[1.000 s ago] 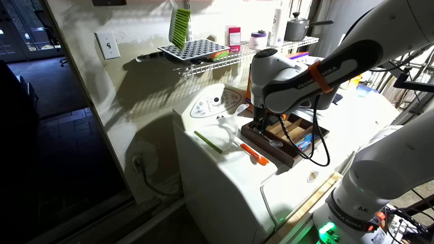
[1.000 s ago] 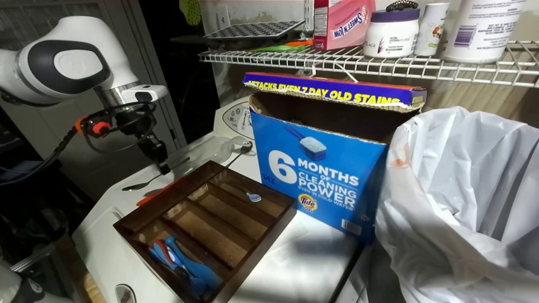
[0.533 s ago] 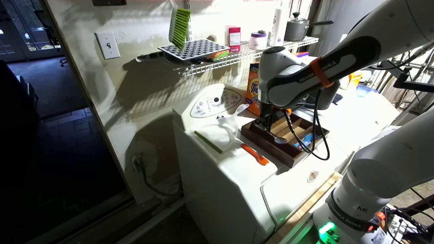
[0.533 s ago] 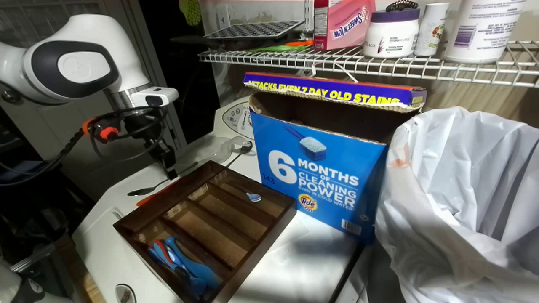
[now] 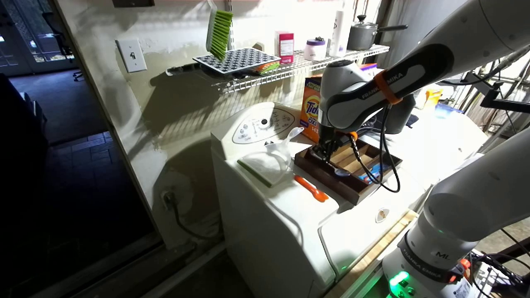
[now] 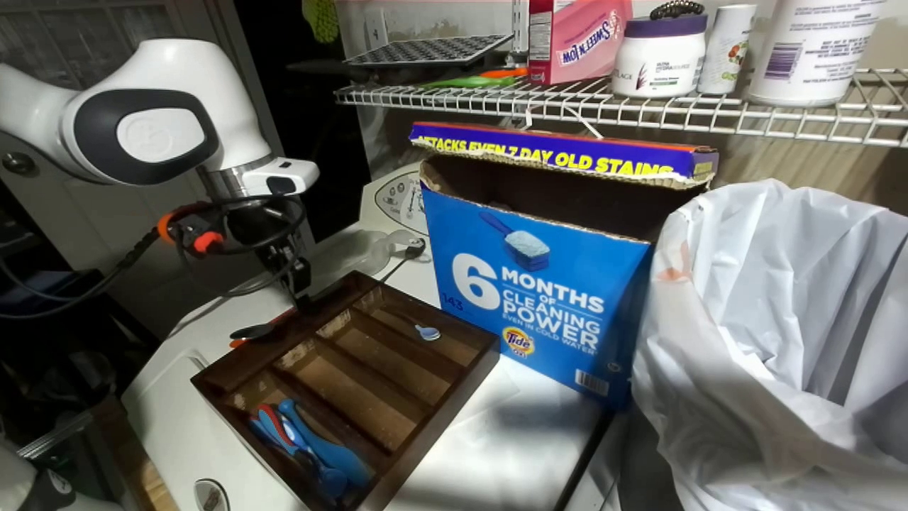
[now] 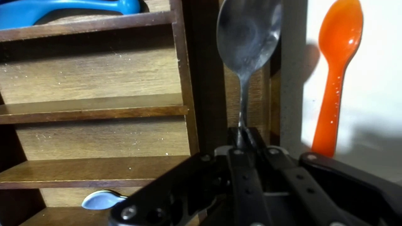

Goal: Put both the grey and orange spoons in the brown rack

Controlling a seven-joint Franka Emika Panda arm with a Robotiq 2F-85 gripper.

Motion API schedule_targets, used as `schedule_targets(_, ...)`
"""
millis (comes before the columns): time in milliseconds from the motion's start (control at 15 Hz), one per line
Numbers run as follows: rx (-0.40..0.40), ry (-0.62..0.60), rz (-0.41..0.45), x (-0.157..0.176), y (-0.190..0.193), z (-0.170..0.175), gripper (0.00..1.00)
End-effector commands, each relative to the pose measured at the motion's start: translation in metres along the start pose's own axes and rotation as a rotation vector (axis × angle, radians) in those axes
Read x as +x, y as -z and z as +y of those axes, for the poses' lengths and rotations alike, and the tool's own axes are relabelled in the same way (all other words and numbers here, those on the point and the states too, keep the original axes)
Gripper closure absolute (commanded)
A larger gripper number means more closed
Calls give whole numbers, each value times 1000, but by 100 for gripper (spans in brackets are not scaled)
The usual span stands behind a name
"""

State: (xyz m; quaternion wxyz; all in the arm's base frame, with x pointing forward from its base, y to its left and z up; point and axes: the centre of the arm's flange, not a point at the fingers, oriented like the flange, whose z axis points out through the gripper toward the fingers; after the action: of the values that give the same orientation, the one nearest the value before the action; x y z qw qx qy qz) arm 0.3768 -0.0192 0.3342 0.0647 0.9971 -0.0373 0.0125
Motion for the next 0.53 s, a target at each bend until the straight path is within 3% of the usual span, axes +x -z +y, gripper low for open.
schedule_targets(0,43,44,-1,-1,-21,0,98)
schedule_targets(467,75,44,-27,-2,-36,8,98)
